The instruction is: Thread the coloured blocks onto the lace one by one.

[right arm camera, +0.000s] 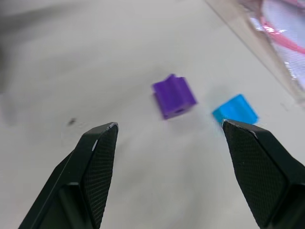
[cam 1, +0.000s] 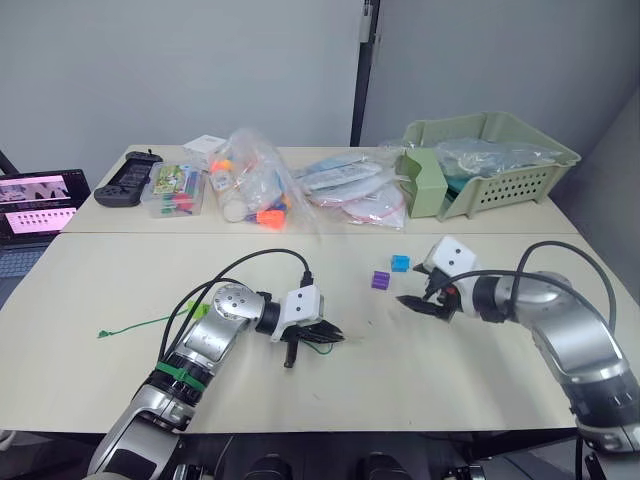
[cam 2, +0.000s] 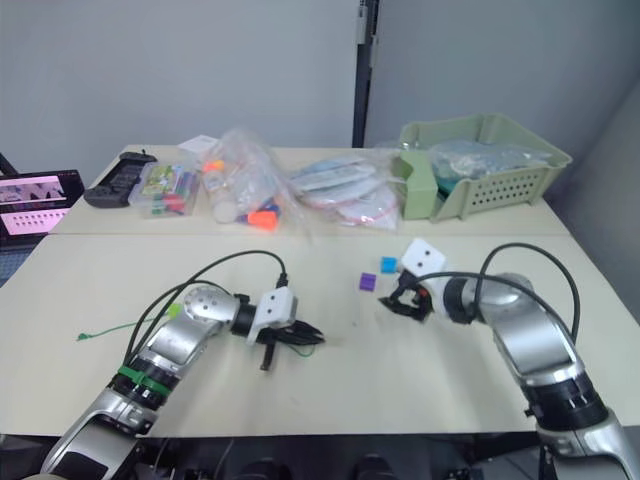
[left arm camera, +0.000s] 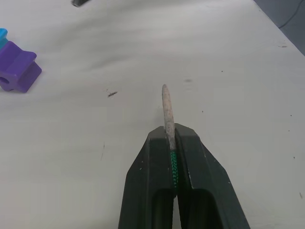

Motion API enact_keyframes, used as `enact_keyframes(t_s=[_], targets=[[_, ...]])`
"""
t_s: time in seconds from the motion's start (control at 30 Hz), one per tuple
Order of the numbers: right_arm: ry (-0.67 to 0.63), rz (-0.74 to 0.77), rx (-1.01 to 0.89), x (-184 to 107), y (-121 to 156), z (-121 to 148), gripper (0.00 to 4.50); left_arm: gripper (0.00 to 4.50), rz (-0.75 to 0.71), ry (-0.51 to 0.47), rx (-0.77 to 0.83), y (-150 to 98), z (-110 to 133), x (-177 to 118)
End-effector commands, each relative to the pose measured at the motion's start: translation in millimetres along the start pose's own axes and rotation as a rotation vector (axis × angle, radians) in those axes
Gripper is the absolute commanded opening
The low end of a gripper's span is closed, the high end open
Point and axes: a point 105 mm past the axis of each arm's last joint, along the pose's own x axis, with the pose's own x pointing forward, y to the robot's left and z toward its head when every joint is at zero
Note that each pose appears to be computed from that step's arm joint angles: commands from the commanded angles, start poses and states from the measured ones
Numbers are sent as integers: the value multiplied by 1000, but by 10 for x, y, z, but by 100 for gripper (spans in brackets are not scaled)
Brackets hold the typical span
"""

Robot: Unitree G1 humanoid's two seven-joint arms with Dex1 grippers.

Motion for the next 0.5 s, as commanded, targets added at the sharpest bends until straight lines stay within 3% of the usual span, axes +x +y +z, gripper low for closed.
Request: enact_keyframes(t_s=[0.03,0.3,0.5], targets=[[17,-23,-63,18,-174,25,367,0,12,-19,26,23,89,7],[168,98,-191,317,-543,19,367,0,16,-34,10,-24,92,37],[223,165,-259,530,-609,92,367,0,24,-39,-4,-77,82,45]])
